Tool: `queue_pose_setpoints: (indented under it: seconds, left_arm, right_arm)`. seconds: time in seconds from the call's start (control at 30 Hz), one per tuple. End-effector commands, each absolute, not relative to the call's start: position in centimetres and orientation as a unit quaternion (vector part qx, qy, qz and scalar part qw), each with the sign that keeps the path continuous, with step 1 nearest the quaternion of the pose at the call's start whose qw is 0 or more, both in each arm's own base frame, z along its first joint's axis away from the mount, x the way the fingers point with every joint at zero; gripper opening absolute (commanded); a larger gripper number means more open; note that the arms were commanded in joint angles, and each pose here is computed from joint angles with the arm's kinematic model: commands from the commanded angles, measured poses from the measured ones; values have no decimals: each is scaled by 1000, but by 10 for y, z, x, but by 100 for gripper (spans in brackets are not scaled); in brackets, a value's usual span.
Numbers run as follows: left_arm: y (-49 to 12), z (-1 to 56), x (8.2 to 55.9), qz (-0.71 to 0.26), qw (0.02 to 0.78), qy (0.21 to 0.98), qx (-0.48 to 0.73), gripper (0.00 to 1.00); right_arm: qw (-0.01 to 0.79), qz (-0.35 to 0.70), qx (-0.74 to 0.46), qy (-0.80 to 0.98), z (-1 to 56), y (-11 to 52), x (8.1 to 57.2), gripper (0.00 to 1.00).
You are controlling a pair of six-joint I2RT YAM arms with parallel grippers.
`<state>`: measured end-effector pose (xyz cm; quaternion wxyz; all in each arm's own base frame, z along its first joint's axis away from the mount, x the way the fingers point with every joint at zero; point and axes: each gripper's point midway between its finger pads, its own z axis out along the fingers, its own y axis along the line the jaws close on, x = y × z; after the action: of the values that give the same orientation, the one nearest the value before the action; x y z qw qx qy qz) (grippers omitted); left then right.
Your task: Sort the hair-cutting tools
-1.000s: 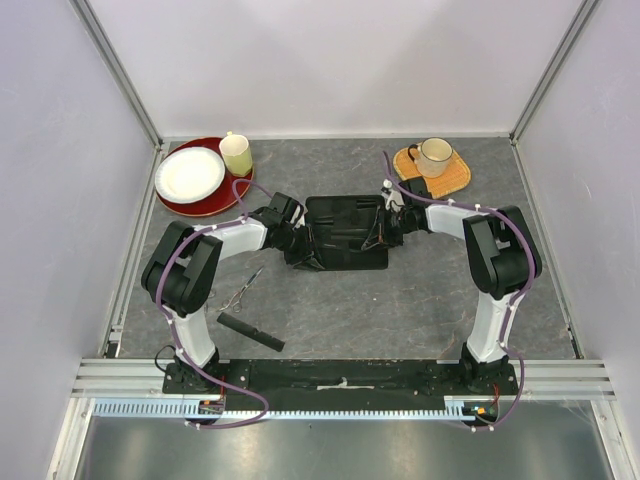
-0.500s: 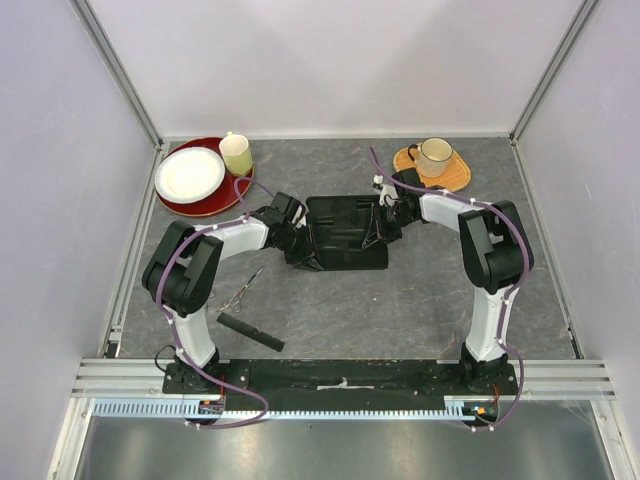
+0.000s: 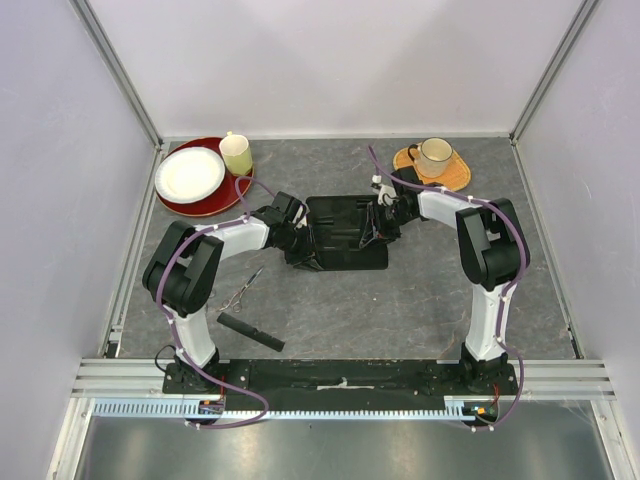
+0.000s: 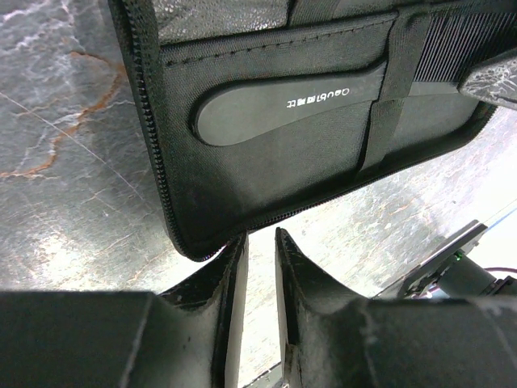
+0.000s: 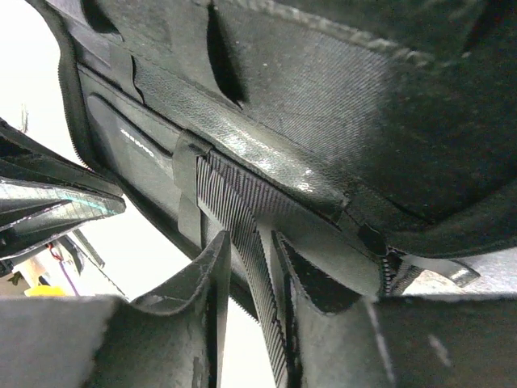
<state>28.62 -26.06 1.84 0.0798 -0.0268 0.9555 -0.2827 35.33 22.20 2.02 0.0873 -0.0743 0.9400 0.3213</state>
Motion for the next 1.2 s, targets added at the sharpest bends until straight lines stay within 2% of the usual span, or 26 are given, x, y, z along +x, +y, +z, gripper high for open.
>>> queue_pose_setpoints:
  seconds: [0.0,0.1,0.2,0.33,0.53,0.63,0.73,0.77,0.97,1.17]
  left_arm:
    - [-237,-21,295,-203,103,974,-16,28]
    - [-237,-21,295,-201,102,974,-21,28]
    - [-235,-23,294,-196,98,975,-27,28]
    - [-233,-25,294,-190,98,976,-30,28]
    - [-235,-27,294,-191,93,977,-33,27]
    - [-235,-27,294,-192,92,976,-34,27]
    - [-236,-27,295,-192,92,976,-34,27]
    - [-236,-27,295,-193,92,976,-34,27]
    - [-237,-29,294,-195,89,976,-35,27]
    - [-237,-31,292,-196,84,977,-33,27]
  right_arm:
    - [80,198,-71,974,-31,191,346,45]
    - [96,183,-61,977,-24,184,352,60]
    - [107,180,-49,977,-17,178,357,67]
    - [108,177,-41,977,-12,170,356,72]
    - [113,173,-22,978,-6,155,350,74]
    - [116,185,-21,976,-1,158,350,70]
    - [114,194,-13,974,2,161,350,55]
    - [112,199,-13,973,3,163,349,46]
    - [111,205,-10,973,-4,165,349,25]
    - [116,226,-18,967,-8,174,355,22]
